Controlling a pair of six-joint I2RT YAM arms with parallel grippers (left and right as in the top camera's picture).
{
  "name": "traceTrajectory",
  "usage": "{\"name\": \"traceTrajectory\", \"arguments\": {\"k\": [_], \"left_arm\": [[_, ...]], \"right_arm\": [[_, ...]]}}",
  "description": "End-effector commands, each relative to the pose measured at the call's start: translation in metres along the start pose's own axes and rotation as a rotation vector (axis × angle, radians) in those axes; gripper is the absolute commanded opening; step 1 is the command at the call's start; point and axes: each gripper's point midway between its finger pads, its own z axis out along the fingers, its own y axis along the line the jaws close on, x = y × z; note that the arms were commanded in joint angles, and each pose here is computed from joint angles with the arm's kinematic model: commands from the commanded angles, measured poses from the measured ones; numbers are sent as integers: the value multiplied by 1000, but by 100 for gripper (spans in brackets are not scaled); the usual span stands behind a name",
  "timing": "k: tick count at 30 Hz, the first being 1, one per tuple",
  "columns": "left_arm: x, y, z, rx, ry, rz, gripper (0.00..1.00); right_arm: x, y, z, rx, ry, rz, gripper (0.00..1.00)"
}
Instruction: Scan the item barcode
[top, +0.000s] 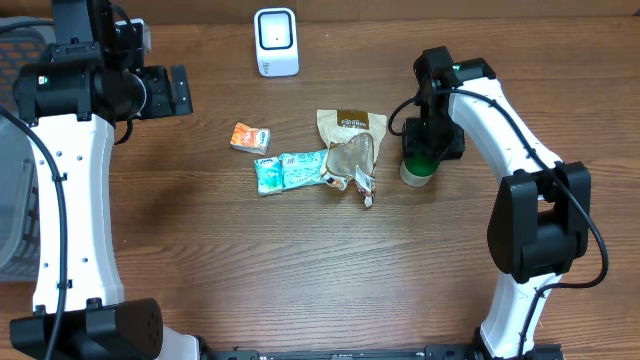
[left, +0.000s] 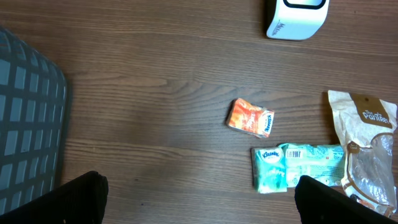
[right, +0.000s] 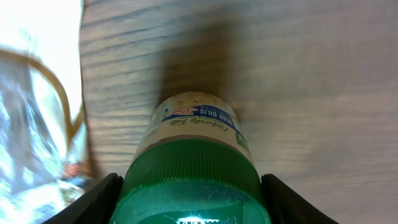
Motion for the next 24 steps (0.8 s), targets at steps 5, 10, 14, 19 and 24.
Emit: {"name": "traceTrajectory", "arguments": {"k": [5, 10, 14, 19, 24], "left_arm": [[-7, -3, -12, 10, -38, 19, 100], [-7, -3, -12, 10, -38, 19, 99], [-7, -3, -12, 10, -38, 19, 100], [-7, -3, -12, 10, -38, 19, 100], [-7, -3, -12, 10, -38, 19, 100]], "right_arm": [[10, 43, -9, -173, 130, 745, 52], [15, 50, -9, -162, 152, 861, 67], [8, 33, -6, -86, 66, 782, 83], [-11, 6, -8, 13, -62, 460, 100], [-25, 11, -21, -3, -104, -44, 100]]}}
